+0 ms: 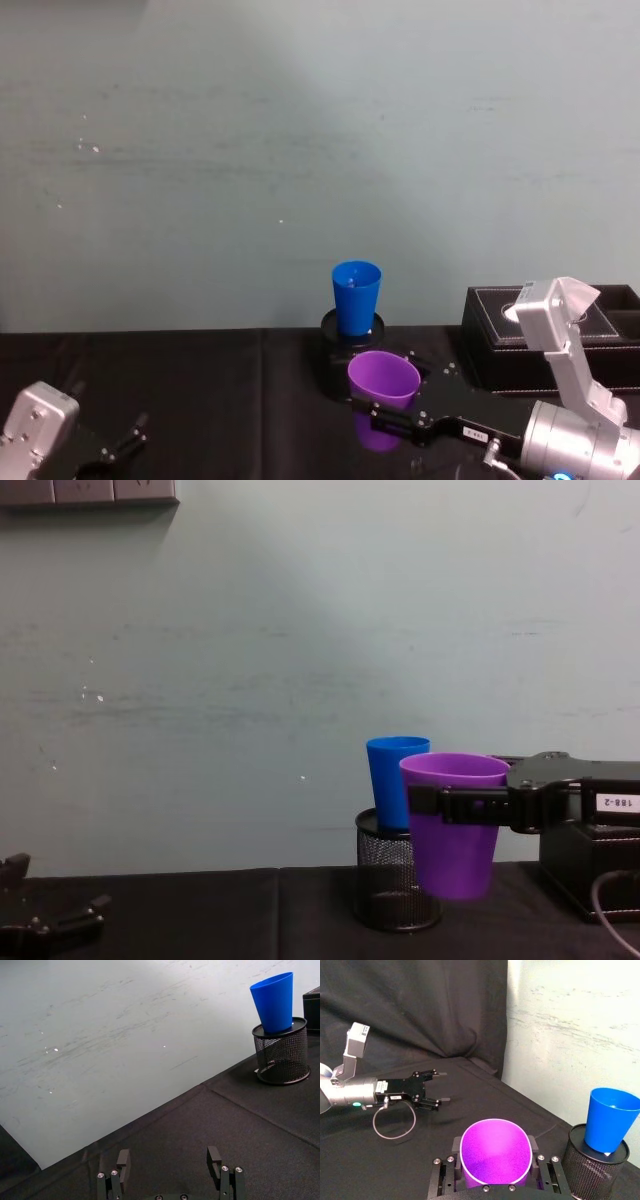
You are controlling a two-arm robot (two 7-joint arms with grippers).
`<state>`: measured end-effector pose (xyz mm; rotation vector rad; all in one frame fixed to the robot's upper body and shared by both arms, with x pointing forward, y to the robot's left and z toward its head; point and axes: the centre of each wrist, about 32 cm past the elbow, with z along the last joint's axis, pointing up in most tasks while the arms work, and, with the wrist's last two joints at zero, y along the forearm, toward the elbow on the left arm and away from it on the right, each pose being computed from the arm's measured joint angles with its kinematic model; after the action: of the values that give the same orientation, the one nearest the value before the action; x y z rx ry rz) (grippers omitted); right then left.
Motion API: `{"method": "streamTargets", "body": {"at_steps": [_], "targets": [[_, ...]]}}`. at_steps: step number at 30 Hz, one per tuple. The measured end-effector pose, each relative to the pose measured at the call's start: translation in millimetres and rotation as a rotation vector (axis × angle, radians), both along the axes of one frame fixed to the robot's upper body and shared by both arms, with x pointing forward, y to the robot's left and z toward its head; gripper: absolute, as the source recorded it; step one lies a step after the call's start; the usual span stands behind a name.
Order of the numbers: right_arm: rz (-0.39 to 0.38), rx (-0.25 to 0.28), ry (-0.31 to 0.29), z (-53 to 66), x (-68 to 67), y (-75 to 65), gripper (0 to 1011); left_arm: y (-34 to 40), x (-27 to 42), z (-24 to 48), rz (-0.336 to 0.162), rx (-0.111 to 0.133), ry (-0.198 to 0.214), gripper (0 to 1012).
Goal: Pick up one cup with a gripper and tap it against the other cup.
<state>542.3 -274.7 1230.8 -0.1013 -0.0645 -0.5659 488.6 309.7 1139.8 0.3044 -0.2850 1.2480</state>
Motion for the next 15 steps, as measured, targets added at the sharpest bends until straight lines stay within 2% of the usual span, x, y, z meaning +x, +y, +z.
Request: {"method": "streamTargets", "body": {"at_steps": [15], "targets": [[-0.001, -0.003, -0.001, 0.2, 1.0, -0.1, 735, 0.0, 0.0, 0.0, 0.000, 0.000, 0.000, 1000]]}}
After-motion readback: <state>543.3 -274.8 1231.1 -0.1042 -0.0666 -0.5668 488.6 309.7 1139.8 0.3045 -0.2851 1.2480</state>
